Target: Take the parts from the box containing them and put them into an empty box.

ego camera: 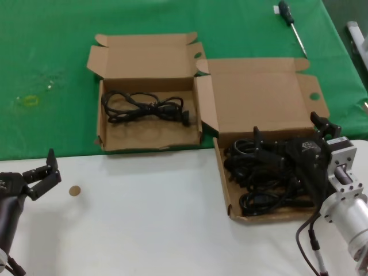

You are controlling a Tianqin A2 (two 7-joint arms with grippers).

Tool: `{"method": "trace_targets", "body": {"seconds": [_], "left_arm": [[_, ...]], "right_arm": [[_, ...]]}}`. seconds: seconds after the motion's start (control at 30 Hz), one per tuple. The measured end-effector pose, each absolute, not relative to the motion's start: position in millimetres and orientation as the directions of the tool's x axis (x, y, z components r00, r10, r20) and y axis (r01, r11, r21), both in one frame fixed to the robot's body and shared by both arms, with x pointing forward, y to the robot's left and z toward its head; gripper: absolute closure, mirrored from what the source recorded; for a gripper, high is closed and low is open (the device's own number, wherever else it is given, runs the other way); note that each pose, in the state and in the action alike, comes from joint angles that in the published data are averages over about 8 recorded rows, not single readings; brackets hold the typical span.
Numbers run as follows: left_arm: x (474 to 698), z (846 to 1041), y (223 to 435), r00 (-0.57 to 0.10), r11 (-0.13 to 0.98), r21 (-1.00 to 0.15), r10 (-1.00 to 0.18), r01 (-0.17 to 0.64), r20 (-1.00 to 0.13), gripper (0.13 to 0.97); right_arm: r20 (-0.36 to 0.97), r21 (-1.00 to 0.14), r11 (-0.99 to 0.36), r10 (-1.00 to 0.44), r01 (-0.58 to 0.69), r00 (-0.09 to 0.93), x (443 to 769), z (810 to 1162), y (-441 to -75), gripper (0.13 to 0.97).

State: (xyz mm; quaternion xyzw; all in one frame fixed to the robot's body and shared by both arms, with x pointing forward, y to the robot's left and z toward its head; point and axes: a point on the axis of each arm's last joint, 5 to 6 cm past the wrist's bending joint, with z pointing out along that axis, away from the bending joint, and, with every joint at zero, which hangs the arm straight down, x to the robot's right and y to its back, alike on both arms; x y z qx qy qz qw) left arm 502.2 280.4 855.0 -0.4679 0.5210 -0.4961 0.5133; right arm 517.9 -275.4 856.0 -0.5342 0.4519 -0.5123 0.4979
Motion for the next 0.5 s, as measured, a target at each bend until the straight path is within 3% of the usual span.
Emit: {"method": "trace_targets", "body": {"seconds": [0.5], "left_arm": [[502.2, 855.0, 280.4, -0.035, 0.07, -0.997, -0.997, 0.022, -0.071, 0.132]], "right_arm": [[0.097, -0.995, -0.096, -0.993, 0.027, 0.067, 517.9, 856.0, -275.4, 0.13]]}}
